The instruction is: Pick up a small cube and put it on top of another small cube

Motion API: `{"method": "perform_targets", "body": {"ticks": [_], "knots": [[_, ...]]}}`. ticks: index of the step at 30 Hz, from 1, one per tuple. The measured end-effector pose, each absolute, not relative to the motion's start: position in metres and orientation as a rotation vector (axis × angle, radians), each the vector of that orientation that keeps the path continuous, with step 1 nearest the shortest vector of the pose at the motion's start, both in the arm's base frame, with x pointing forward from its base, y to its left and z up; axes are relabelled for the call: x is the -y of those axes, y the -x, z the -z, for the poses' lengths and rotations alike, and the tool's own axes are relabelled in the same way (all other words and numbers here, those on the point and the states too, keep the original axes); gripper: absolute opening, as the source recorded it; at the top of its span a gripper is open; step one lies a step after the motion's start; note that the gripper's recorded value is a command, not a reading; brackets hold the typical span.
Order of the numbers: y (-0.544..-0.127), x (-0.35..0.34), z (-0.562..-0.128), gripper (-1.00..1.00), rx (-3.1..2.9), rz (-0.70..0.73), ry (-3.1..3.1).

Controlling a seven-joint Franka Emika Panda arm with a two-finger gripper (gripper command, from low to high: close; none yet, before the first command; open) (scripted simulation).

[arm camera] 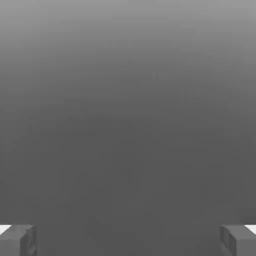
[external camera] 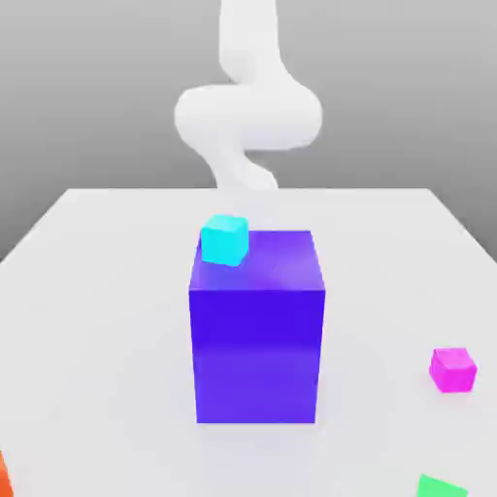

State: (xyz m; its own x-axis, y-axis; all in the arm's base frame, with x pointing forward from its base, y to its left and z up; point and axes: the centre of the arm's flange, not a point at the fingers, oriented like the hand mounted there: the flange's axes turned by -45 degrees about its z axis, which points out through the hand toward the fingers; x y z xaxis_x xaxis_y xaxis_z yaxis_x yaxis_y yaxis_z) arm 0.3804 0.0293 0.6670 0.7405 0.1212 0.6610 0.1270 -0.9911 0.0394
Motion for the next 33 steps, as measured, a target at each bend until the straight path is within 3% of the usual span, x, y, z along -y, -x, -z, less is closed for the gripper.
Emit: {"method": "perform_targets", "body": {"ticks": [5, 11, 16, 23, 29, 30, 33], "knots": [[-0.425, -0.102, -0.569, 0.00, 0.688, 0.876, 2.924], [-0.429, -0.192, -0.445, 0.00, 1.244, 0.600, 2.808], [-0.396, -0.256, -0.342, 0.00, 1.681, 0.367, 2.618], [-0.307, -0.310, -0.207, 0.00, 2.225, 0.042, 2.217], [-0.296, -0.312, -0.134, 0.00, 2.277, 0.001, 2.164], [-0.296, -0.311, -0.128, -1.00, 2.278, 0.000, 2.164], [-0.295, -0.311, -0.128, -1.00, 2.278, 0.000, 2.164]]}}
